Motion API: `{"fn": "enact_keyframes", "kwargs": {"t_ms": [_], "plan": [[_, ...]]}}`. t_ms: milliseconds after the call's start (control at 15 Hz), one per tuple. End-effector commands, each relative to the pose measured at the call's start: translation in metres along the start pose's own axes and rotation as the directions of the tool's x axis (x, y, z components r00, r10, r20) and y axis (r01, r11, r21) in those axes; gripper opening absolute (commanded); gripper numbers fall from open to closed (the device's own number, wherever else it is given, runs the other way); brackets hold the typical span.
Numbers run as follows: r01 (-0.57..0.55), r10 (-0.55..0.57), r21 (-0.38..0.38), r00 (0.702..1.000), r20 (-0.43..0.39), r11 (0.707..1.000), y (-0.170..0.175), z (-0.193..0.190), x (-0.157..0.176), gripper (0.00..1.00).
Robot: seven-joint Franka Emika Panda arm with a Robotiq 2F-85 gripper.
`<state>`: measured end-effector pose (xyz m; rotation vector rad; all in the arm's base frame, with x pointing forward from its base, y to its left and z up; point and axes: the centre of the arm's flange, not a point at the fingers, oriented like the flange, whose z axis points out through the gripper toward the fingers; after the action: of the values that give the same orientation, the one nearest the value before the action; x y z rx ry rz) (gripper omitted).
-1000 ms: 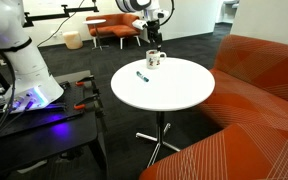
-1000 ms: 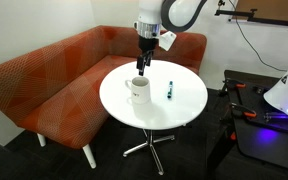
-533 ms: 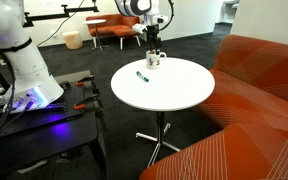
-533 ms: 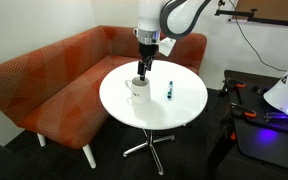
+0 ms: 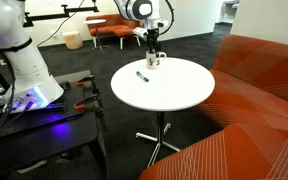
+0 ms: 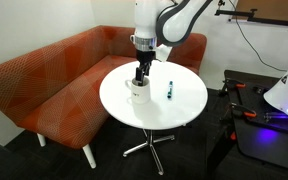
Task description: Move the mug across the table then put the marker in it
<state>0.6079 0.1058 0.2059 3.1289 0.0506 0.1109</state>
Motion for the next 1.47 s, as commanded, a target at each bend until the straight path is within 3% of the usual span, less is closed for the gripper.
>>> {"fn": "enact_keyframes", "kwargs": {"t_ms": [0, 333, 467, 533, 667, 800, 867, 1200, 1267, 1400], "plan": [[0.004, -0.004, -0.01, 1.0, 0.009, 1.0, -0.002, 0.003, 0.012, 1.0], [-0.011, 0.011, -0.012, 1.0, 0.007, 1.0, 0.002, 0.005, 0.015, 0.86], [-0.016, 0.016, -0.013, 1.0, 0.005, 1.0, 0.005, 0.005, 0.017, 0.84], [-0.018, 0.018, -0.014, 1.0, 0.004, 1.0, 0.007, 0.004, 0.018, 0.75], [-0.02, 0.02, -0.014, 1.0, 0.004, 1.0, 0.008, 0.004, 0.019, 0.7], [-0.019, 0.019, -0.015, 1.0, 0.005, 1.0, 0.008, 0.003, 0.02, 0.47], [-0.018, 0.018, -0.015, 1.0, 0.005, 1.0, 0.008, 0.003, 0.02, 0.44], [-0.013, 0.014, -0.018, 1.0, 0.008, 1.0, 0.005, 0.002, 0.023, 0.06], [-0.012, 0.013, -0.019, 1.0, 0.009, 1.0, 0.005, 0.002, 0.023, 0.0], [-0.012, 0.013, -0.021, 1.0, 0.014, 1.0, 0.005, 0.002, 0.025, 0.0]]}}
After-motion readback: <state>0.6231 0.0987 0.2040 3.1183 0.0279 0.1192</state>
